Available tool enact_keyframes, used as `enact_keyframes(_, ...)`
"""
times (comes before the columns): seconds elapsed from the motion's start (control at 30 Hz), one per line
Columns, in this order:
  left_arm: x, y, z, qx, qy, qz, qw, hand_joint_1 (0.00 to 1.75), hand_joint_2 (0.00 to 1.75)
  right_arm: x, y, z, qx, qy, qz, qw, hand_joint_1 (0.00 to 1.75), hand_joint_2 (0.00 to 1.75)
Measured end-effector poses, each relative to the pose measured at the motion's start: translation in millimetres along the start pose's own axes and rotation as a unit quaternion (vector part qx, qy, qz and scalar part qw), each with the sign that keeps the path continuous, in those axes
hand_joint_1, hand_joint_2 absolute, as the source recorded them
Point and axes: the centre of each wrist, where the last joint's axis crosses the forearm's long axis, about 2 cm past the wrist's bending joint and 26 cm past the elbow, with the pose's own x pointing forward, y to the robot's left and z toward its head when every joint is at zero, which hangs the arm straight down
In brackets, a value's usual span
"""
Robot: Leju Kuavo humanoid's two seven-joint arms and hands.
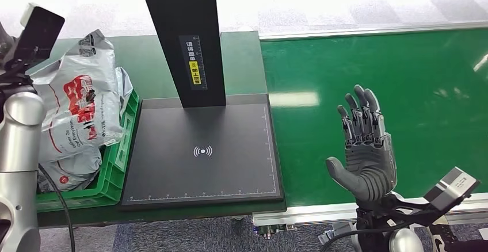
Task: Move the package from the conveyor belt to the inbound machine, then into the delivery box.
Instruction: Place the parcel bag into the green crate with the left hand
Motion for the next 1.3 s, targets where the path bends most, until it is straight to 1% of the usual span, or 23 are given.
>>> enact_keyframes(0.2,4.3,0.9,0.6,0.008,-0.007,0.016,1.0,0.0,1.75,1.6,-1.5,3.1,0.001,0.001,0.0,1.0,0.0,1.75)
enact_keyframes(0.33,9.5,6.2,6.0,0.043,-0.027,0.054,0.997,0.0,1.75,2.6,-2.8,4.8,-0.002,0.001,0.001,1.0,0.0,1.75)
enact_keyframes(0.43,16.2,12.6,19.5,0.085,-0.054,0.101,0.99,0.0,1.75,3.1,-2.8,6.4,-0.006,0.001,0.003,1.0,0.0,1.75)
enact_keyframes(0.53,24.1,17.9,40.0,0.121,-0.081,0.152,0.978,0.0,1.75,4.3,-2.4,9.4,-0.012,-0.001,0.004,1.0,0.0,1.75)
enact_keyframes(0.6,28.5,21.2,49.8,0.131,-0.091,0.166,0.973,0.0,1.75,4.6,-2.3,10.6,-0.012,0.0,0.005,1.0,0.0,1.75)
enact_keyframes(0.7,32.9,26.1,57.5,0.143,-0.105,0.187,0.966,0.0,1.75,4.7,-2.2,12.0,-0.013,0.0,0.005,1.0,0.0,1.75)
enact_keyframes(0.77,35.6,27.4,66.3,0.148,-0.121,0.231,0.954,0.0,1.75,4.9,-2.3,12.7,-0.018,0.0,0.009,1.0,0.0,1.75)
enact_keyframes(0.8,37.9,26.7,75.0,0.146,-0.132,0.261,0.945,0.0,1.75,5.0,-2.4,13.2,-0.022,-0.001,0.014,1.0,0.0,1.75)
enact_keyframes(0.87,47.3,21.0,103.5,0.123,-0.155,0.325,0.925,0.0,1.75,4.8,-3.1,14.9,-0.034,-0.002,0.036,0.999,0.0,1.75)
enact_keyframes(0.93,64.2,10.3,141.6,0.068,-0.17,0.387,0.904,0.0,1.75,4.1,-3.1,17.5,-0.049,0.0,0.073,0.996,0.0,1.75)
enact_keyframes(1.0,84.8,-2.2,180.1,-0.002,-0.165,0.443,0.881,0.0,1.75,1.4,-0.7,21.6,-0.058,0.008,0.106,0.993,0.0,1.75)
enact_keyframes(1.07,105.1,-14.1,214.6,-0.077,-0.135,0.5,0.852,0.0,1.75,-5.4,4.5,25.4,-0.055,0.026,0.121,0.991,0.0,1.75)
enact_keyframes(1.17,128.9,-31.6,257.8,-0.194,-0.073,0.576,0.791,0.0,1.75,-27.3,14.8,25.1,-0.032,0.075,0.113,0.99,0.0,1.75)
enact_keyframes(1.23,141.1,-45.0,283.7,-0.261,-0.041,0.596,0.758,0.0,1.75,-45.3,23.0,22.1,-0.014,0.111,0.1,0.989,0.0,1.75)
enact_keyframes(1.3,153.1,-57.1,306.8,-0.31,-0.02,0.603,0.735,0.0,1.75,-61.2,31.5,22.0,-0.001,0.143,0.087,0.986,0.0,1.75)
